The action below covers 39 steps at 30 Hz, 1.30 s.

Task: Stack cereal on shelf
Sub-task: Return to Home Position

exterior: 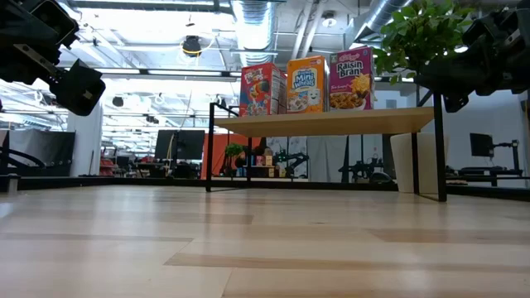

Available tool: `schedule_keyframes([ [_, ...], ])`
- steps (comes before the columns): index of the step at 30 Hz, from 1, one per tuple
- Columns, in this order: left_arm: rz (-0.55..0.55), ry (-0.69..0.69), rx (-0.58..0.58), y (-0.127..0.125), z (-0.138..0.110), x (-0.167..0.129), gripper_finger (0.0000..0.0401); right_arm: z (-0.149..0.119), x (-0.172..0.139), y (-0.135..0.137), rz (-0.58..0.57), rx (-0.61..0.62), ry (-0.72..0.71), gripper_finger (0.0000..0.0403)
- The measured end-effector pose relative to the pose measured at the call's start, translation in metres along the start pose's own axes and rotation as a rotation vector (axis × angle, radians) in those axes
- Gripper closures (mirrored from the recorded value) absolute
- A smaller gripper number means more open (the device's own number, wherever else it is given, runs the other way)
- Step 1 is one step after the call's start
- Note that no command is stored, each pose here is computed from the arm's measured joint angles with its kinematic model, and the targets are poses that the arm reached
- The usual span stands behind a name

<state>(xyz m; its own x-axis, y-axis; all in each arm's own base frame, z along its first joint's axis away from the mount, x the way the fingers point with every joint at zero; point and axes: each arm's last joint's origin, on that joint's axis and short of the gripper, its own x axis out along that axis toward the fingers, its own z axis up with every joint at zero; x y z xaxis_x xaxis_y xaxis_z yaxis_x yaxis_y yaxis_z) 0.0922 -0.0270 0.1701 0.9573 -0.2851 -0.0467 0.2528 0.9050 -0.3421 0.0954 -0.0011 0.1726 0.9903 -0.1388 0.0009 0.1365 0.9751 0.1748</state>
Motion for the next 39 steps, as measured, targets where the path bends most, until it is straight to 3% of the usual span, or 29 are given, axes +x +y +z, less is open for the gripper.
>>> schedule_keyframes([
  [25, 0.0, 0.0, -0.004, 0.0001, -0.0001, 0.0, 0.0135, 0.0001, 0.0, 0.0001, 0.001, 0.0, 0.0, 0.0254],
  [39, 0.0, 0.0, -0.001, 0.0001, -0.0001, 0.0, 0.0135, 0.0001, 0.0, 0.0, 0.0, 0.0, 0.0, 0.027],
])
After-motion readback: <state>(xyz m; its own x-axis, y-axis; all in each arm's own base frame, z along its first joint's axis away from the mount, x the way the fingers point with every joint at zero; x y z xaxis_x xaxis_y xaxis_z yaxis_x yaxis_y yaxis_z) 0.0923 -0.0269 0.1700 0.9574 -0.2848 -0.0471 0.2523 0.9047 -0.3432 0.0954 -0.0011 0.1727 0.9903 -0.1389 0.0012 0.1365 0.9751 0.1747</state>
